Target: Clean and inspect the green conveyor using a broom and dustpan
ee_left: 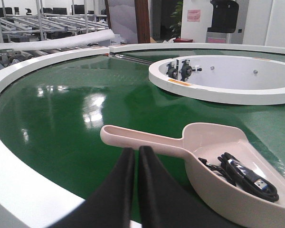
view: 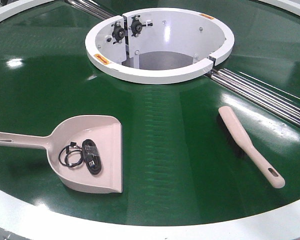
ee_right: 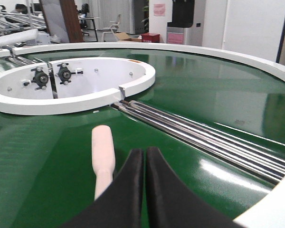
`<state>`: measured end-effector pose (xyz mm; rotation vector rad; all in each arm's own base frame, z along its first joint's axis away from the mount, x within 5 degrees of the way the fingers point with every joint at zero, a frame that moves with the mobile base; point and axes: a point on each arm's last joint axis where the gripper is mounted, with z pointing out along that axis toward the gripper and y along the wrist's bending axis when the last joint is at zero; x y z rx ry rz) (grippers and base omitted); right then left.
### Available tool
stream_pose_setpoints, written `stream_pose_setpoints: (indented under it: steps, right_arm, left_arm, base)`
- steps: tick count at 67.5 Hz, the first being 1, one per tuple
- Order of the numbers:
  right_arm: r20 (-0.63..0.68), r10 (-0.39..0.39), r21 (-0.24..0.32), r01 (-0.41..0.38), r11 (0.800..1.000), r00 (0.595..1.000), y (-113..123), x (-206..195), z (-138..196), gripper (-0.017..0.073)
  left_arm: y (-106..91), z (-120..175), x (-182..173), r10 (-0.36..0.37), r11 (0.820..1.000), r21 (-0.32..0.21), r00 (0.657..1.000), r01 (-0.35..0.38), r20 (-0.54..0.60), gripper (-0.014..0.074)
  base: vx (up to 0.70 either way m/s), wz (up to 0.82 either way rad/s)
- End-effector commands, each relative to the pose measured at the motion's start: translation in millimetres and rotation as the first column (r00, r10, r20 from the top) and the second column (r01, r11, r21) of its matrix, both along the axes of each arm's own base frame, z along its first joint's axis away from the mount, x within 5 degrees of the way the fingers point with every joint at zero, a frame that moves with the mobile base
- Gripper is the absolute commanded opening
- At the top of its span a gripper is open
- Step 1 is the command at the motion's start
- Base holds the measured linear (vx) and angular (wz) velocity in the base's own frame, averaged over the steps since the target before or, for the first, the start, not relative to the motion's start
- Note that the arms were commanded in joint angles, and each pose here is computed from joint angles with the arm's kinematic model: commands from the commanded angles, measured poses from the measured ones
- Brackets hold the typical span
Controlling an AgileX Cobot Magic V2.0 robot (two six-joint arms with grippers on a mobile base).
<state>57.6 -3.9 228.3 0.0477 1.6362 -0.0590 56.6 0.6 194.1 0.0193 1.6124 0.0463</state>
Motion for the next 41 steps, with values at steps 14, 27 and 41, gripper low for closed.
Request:
stream_pose_setpoints:
  steps: [14, 27, 41]
  right_arm:
    - [0.094, 0.099, -0.019, -0.098, 0.995, 0.991, 5.6, -1.6, -28.4, -0.0008]
    - [0.1, 0.14, -0.021, -0.139, 0.99, 0.985, 7.9, -1.7, -28.3, -0.0008]
    - [0.101, 0.14, -0.014, -0.139, 0.99, 0.985, 7.9, -1.7, -28.3, -0.0008]
  left_arm:
    - [0.1, 3.7, -0.6, -0.001, 1.0, -0.01, 0.998, 0.001, 0.071, -0.0006]
    - [0.1, 3.7, -0.6, -0.001, 1.0, -0.01, 0.998, 0.001, 0.071, -0.0006]
    - [0.1, 3.7, -0.6, -0.001, 1.0, -0.01, 0.998, 0.001, 0.071, -0.0006]
  base:
    - [0.0, 0.0]
    - [0.0, 0.0]
    - [0.0, 0.0]
